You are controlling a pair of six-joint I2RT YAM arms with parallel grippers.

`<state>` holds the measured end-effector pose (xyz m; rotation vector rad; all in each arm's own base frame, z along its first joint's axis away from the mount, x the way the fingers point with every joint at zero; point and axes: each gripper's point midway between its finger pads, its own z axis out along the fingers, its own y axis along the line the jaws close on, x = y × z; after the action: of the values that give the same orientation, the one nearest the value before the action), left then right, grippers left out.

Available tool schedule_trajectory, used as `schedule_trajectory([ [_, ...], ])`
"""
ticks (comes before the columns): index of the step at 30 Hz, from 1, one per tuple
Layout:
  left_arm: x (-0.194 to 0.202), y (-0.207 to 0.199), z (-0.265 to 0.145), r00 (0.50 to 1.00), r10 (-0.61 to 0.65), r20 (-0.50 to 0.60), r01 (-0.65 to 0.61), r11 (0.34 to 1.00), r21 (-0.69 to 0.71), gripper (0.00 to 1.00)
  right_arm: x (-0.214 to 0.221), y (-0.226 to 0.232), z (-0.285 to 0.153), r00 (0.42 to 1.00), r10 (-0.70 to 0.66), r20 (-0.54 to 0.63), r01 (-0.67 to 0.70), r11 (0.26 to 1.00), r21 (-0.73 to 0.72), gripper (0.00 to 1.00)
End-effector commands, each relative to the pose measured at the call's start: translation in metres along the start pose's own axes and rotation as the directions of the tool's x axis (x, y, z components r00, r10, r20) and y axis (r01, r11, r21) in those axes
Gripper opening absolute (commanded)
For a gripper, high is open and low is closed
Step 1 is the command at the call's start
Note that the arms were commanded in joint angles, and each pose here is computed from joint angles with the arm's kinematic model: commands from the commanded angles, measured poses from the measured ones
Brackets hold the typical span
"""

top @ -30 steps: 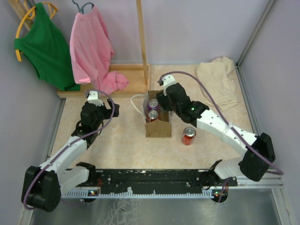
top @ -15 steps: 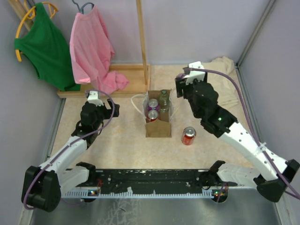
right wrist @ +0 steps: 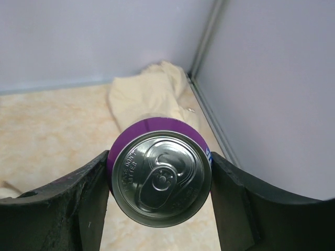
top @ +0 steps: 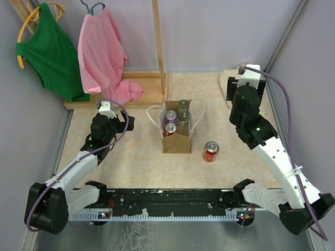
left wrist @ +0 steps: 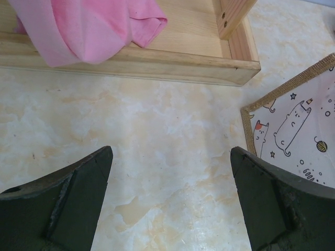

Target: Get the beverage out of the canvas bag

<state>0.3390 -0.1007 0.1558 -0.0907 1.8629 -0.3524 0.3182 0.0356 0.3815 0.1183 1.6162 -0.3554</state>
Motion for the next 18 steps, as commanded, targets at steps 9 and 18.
schedule_trajectory([
  [9,-0.015,-0.011,0.003,1.000,-0.005,0.028,0.004,0.999,0.037,1.00,0.129,0.017,0.030,0.931,0.143,-0.335,-0.175,0.982,-0.067,0.00],
  [18,-0.012,-0.010,0.002,1.000,-0.004,0.024,0.003,1.000,0.031,1.00,0.206,0.037,0.020,0.869,0.099,-0.485,-0.170,0.980,-0.104,0.00],
])
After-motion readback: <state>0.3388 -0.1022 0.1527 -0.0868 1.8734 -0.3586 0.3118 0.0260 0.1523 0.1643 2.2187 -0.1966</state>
